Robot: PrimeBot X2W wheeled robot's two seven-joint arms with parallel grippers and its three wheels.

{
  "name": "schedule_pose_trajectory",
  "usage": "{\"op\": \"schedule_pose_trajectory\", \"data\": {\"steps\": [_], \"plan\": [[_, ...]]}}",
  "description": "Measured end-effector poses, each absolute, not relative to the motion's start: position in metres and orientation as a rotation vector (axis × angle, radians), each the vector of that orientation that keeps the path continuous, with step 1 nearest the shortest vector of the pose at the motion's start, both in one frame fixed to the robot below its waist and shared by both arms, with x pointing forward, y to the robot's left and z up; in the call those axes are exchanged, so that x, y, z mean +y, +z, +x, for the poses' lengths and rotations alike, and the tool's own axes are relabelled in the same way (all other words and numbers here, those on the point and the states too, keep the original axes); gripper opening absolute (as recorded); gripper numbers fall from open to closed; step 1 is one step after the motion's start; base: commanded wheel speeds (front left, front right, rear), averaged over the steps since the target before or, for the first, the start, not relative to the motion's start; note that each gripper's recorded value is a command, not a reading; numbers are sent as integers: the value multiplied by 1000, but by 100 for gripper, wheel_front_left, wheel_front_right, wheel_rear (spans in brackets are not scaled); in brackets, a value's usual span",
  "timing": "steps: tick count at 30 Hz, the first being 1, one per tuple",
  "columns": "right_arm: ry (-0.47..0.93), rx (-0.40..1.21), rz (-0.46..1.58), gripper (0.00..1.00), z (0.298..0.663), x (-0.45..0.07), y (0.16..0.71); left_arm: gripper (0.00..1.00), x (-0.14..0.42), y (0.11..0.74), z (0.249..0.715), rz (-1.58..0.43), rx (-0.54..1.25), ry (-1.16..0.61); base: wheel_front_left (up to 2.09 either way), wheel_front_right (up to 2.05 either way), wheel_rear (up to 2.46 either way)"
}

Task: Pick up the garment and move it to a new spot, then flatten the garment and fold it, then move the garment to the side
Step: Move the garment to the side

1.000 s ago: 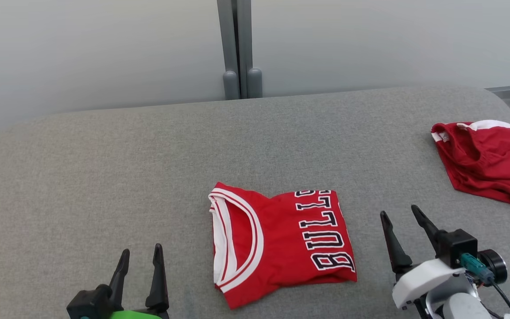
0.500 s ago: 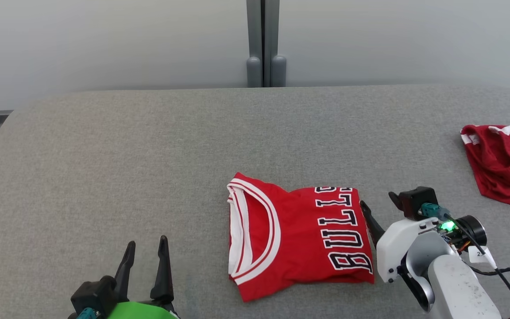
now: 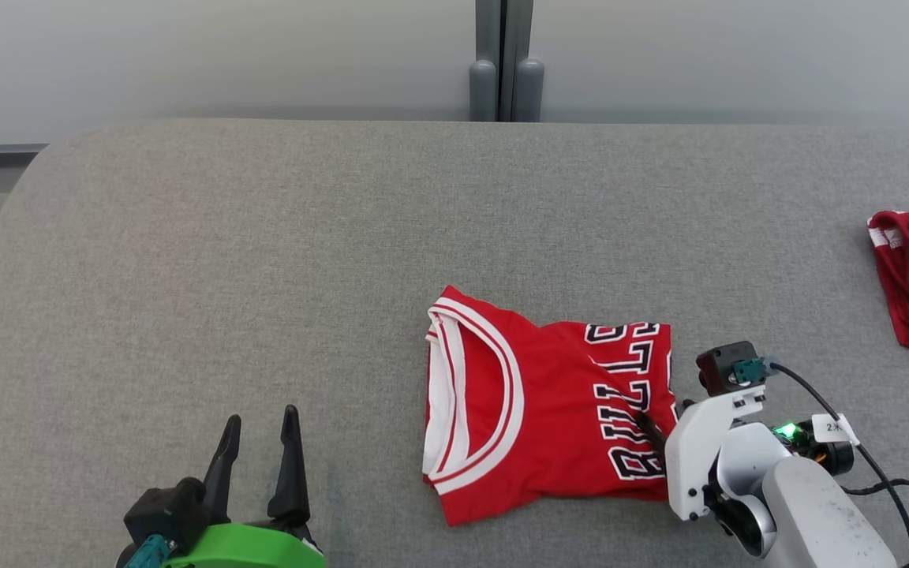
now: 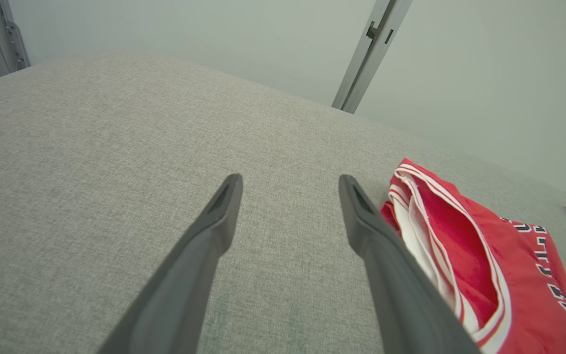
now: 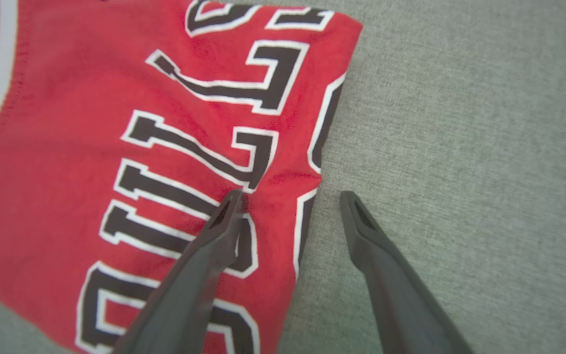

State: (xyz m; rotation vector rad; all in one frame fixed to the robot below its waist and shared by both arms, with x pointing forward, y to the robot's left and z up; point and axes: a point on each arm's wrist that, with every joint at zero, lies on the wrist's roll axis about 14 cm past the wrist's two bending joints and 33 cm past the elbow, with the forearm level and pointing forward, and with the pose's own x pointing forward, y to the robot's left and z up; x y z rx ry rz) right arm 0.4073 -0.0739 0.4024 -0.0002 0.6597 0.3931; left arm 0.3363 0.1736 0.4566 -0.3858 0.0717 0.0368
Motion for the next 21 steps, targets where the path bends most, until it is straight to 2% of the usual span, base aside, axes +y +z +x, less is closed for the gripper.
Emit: {"op": "schedule_pose_trajectory", "data": {"steps": [4, 5, 6, 8, 9, 10, 15, 21], "plan": [[420, 682, 16, 100, 408, -66, 401, 100, 173, 456, 339, -385, 73, 33, 0, 0, 0], [426, 682, 15, 93, 409, -65, 402, 100, 172, 457, 340, -385, 73, 31, 0, 0, 0], [430, 679, 12, 57, 410, -64, 402, 100, 172, 457, 341, -384, 72, 29, 0, 0, 0], [436, 655, 6, 27, 414, -63, 407, 100, 170, 457, 343, -384, 73, 24, 0, 0, 0], [435, 639, 9, 7, 417, -63, 410, 100, 168, 457, 344, -384, 74, 19, 0, 0, 0], [433, 624, 9, 0, 419, -64, 413, 100, 167, 457, 345, -385, 74, 16, 0, 0, 0], [379, 519, -6, 0, 441, -85, 435, 100, 155, 461, 356, -386, 67, -28, 0, 0, 0], [248, 447, -57, 0, 458, -145, 455, 100, 129, 466, 376, -379, 59, -114, 0, 0, 0]]}}
